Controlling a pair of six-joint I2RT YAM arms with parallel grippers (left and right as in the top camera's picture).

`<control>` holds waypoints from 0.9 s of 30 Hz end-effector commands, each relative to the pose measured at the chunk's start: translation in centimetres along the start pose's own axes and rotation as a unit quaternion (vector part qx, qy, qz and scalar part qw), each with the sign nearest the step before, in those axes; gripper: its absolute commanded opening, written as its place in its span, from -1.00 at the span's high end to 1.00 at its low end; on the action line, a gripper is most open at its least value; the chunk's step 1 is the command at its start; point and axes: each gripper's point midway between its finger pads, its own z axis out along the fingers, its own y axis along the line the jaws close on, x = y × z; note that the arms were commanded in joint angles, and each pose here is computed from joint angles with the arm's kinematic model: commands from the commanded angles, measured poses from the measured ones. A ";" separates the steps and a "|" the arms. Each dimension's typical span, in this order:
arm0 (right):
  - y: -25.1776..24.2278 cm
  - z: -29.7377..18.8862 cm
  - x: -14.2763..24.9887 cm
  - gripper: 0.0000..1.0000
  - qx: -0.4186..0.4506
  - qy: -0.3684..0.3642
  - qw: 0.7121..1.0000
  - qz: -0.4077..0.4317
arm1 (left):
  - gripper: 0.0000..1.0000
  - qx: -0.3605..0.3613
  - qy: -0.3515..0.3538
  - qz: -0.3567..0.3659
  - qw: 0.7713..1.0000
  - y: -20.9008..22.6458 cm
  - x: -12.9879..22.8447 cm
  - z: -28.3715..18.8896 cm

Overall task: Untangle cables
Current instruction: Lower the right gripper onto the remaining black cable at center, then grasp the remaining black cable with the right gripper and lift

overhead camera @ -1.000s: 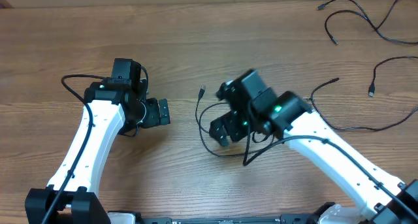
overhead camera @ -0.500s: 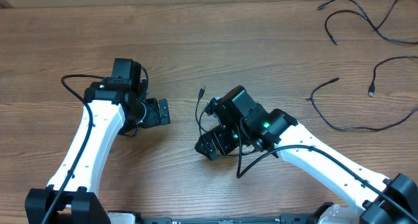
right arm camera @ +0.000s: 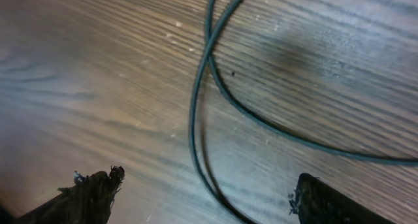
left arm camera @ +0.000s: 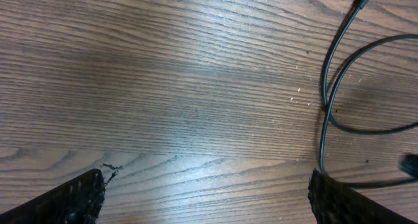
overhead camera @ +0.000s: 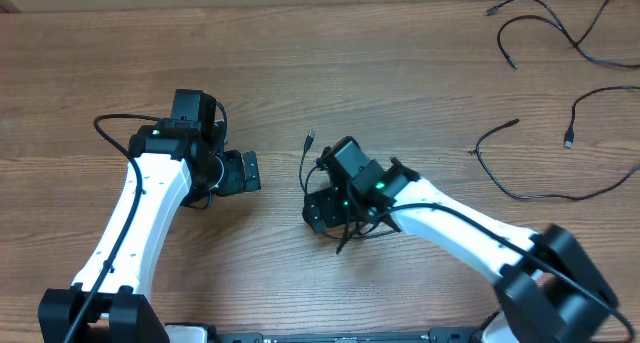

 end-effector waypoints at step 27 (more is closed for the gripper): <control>-1.6 7.0 0.1 0.23 0.066 -0.013 0.997 0.022 | -0.99 0.002 0.002 -0.002 1.000 -0.2 0.1 0.2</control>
